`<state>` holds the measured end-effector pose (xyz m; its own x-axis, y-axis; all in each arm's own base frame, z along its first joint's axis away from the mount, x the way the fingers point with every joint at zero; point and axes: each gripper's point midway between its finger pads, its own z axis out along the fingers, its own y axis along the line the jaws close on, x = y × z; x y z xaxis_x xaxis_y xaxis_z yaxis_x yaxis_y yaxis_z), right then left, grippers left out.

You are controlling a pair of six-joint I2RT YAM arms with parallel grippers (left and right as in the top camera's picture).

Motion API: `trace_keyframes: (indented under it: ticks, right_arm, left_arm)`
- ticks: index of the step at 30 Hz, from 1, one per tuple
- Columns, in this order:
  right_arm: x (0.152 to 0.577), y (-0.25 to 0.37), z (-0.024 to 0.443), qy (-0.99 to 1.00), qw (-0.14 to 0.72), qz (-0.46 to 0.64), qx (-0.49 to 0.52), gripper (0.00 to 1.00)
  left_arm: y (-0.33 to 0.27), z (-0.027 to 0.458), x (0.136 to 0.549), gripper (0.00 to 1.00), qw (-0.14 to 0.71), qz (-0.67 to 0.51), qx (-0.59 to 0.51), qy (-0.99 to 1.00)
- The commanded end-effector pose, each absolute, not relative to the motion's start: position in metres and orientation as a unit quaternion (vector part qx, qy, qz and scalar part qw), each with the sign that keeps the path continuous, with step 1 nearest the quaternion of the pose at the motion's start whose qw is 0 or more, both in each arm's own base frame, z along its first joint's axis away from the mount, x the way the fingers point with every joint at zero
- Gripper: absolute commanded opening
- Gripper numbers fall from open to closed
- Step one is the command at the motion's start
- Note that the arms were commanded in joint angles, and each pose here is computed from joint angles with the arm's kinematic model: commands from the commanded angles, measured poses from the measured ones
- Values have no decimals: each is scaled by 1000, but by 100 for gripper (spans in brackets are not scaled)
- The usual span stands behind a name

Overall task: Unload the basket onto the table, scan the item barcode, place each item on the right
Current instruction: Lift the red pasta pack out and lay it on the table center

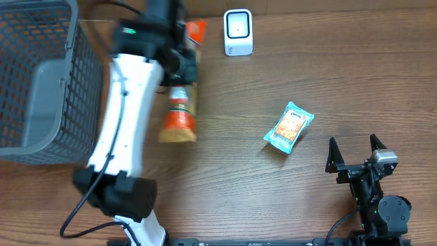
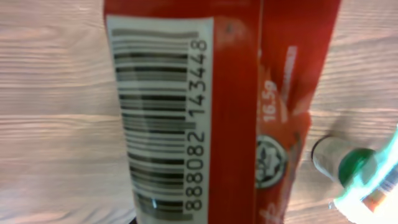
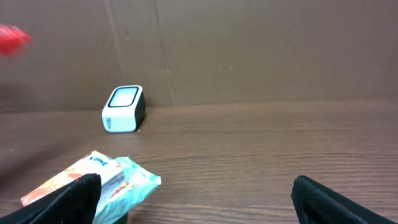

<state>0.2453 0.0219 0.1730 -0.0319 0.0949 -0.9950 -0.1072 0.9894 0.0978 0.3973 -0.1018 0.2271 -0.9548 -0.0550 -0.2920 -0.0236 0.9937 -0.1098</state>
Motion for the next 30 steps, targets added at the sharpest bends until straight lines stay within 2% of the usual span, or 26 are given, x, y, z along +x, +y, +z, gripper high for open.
trace_keyframes:
  ticks: [1,9,17,18,19,21,26,30]
  right_arm:
    - [245,24,170,714,696,76,-8,100]
    - [245,24,170,714,696,76,-8,100]
    - [245,24,170,714,696,76,-8,100]
    - [245,24,170,714,696,76,-8,100]
    - [245,24,170,714,696,76,-8,100]
    - [245,24,170,714,696,76,-8,100]
    - [245,24,170,714,696,76,-8,100]
    - [245,24,170,714,696,76,-8,100]
  left_arm:
    - [-140,184,386,4,133,-51,-29,989]
    - [-174,93,376,4,146,-34,-50,987]
    - [-167,57,369,5,148,-31,-117,982]
    - [-167,55,369,11,149,-33,-116,981]
    - [-168,54,369,25,150,-35,-116,981]
    - [-167,52,367,60,146,-34,-113,982]
    - [-170,52,366,70,144,-36,-65,987]
    - [-170,60,372,75,155,-38,-47,986]
